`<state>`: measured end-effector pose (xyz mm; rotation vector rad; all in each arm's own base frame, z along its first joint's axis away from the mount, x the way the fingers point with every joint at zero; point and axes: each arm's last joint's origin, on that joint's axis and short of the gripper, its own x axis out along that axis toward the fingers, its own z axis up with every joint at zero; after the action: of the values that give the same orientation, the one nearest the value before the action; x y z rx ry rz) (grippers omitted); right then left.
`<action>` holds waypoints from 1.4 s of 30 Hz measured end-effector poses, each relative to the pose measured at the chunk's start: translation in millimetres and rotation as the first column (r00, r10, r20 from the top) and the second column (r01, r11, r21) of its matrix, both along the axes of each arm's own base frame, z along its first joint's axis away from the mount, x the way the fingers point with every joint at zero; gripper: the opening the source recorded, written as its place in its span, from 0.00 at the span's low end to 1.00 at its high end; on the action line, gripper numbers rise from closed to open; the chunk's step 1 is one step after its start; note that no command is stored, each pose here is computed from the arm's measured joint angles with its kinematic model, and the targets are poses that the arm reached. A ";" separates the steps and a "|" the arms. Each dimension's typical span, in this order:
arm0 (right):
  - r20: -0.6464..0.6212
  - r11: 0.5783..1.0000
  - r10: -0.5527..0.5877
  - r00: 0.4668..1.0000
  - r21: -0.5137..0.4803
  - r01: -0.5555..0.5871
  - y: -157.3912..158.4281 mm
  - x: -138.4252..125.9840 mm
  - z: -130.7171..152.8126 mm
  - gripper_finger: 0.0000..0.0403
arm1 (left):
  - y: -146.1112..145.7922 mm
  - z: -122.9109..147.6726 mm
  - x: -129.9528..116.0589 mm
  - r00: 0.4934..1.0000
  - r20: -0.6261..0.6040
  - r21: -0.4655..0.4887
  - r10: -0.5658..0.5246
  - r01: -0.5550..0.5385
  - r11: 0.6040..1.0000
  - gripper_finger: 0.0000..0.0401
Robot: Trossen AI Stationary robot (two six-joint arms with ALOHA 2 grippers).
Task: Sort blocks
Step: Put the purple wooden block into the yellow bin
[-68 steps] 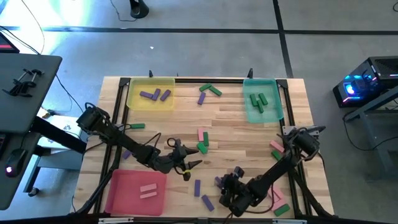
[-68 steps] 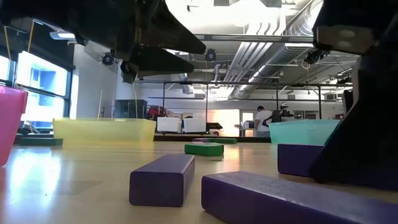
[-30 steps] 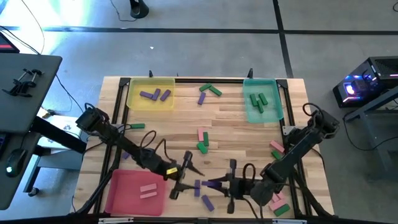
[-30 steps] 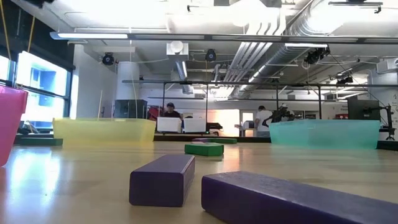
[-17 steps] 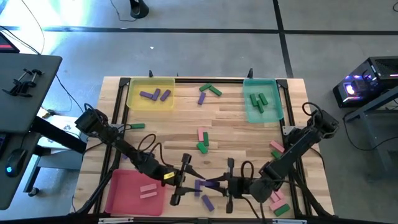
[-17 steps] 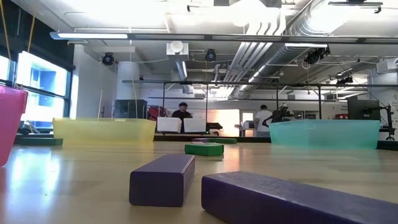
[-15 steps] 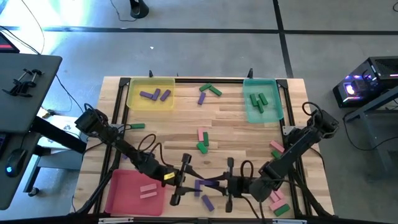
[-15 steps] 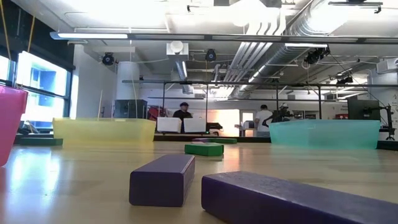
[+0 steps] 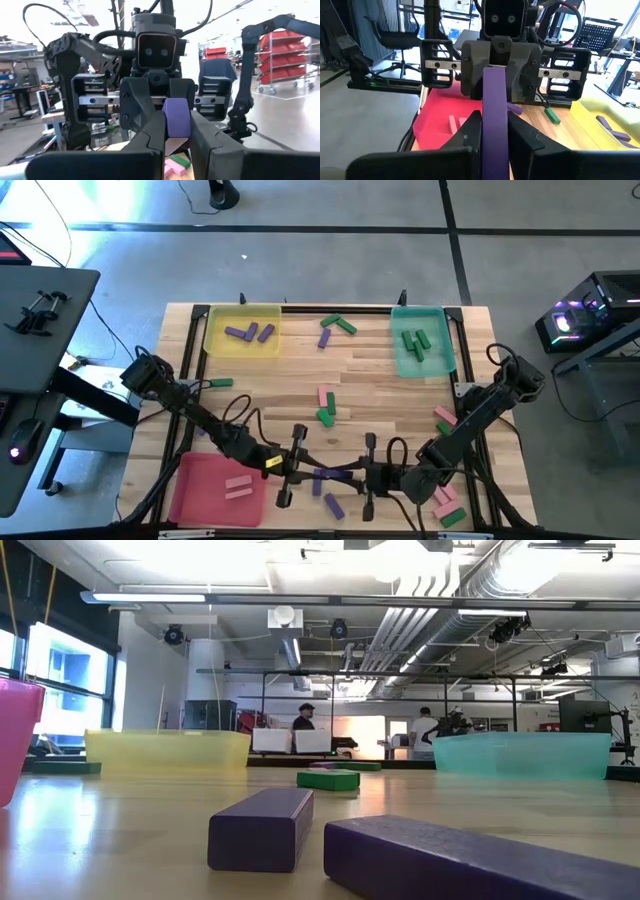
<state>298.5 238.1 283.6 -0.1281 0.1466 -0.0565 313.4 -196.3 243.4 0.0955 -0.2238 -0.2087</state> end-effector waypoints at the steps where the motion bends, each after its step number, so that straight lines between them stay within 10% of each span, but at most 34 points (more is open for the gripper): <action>1: -0.012 1.000 -0.002 1.000 0.002 0.002 -0.3 -0.1 -1.4 0.10 | -0.2 -0.5 -0.1 1.000 -0.007 0.000 0.013 -0.013 1.000 0.07; 19: -0.437 0.954 -0.202 0.877 0.114 0.276 -22.4 -25.4 -50.0 0.46 | 8.9 -15.1 -0.3 0.912 -0.180 0.071 0.369 -0.362 0.930 0.07; 29: -0.460 0.922 -0.294 0.838 0.094 0.375 -21.5 -42.0 -56.5 0.47 | 100.0 6.2 -20.7 0.547 -0.432 0.147 0.717 -0.742 0.654 0.07; 36: -0.443 0.922 -0.304 0.843 0.086 0.377 -20.1 -43.5 -56.1 0.47 | 217.3 9.1 -58.1 0.120 -0.627 0.290 0.770 -0.881 0.373 0.07; 42: -0.443 0.922 -0.304 0.844 0.086 0.377 -20.1 -43.5 -56.0 0.47 | 304.7 -3.1 -86.5 -0.119 -0.761 0.382 0.638 -0.876 0.293 0.07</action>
<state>255.0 218.0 227.5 0.0619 0.6095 -0.3763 226.9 108.4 240.3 -0.1702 0.8851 1.0825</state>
